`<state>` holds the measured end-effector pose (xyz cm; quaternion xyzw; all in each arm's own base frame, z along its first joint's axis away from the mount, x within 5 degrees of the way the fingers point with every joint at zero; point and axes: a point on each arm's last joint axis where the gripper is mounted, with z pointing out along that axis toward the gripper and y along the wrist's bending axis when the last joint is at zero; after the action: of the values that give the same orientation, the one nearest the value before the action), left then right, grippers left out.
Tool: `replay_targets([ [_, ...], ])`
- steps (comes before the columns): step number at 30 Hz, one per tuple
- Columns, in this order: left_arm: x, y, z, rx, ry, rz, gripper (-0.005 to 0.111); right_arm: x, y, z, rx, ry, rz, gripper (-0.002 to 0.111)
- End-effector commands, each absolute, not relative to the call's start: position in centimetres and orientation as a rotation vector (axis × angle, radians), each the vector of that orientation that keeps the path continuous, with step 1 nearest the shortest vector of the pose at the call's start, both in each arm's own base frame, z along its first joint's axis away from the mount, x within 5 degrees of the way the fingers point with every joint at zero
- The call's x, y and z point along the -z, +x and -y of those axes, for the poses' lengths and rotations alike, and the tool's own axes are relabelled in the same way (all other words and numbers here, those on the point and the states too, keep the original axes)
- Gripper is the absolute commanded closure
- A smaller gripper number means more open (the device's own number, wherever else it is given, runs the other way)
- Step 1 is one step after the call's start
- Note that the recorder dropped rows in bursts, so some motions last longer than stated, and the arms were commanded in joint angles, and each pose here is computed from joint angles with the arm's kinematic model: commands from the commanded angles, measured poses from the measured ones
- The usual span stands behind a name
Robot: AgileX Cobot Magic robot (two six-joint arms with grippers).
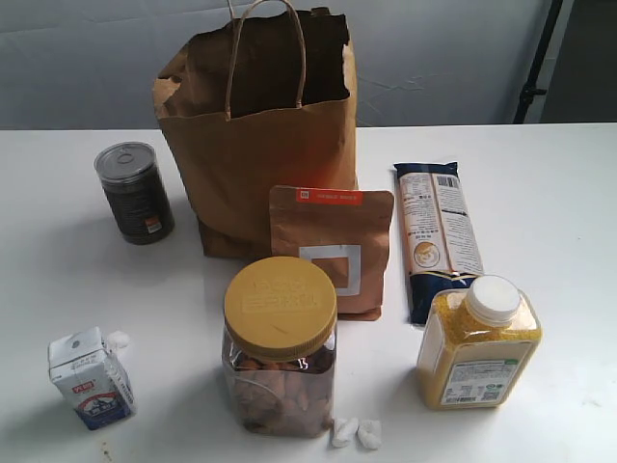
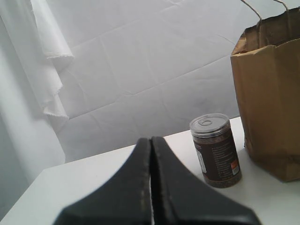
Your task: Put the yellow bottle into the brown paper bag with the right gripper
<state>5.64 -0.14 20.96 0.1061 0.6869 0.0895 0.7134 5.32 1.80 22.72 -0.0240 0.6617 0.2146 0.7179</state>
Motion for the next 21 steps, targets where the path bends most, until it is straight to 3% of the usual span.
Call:
replay_targets([
  [1,-20.9,5.6,0.2,-0.187,0.231,-1.519,0.107,-26.7,6.3,-2.1,-0.499,0.001,-1.621,0.108],
  [4,-20.9,5.6,0.2,-0.187,0.231,-1.519,0.107,-28.9,7.9,-2.6,-0.392,-0.081,-1.837,0.108],
  [8,-20.9,5.6,0.2,-0.187,0.231,-1.519,0.107,-32.6,10.2,-5.2,-0.313,-0.421,-2.178,0.108],
  [13,-20.9,5.6,0.2,-0.187,0.231,-1.519,0.107,-35.1,11.5,-9.6,-0.189,-1.093,-2.372,0.106],
  [16,-20.9,5.6,0.2,-0.187,0.231,-1.519,0.107,-35.4,12.2,-11.8,-0.18,-1.303,-2.343,0.092],
  [21,-20.9,5.6,0.2,-0.187,0.231,-1.519,0.107,-34.0,12.7,-14.2,-0.215,-1.523,-2.311,0.043],
])
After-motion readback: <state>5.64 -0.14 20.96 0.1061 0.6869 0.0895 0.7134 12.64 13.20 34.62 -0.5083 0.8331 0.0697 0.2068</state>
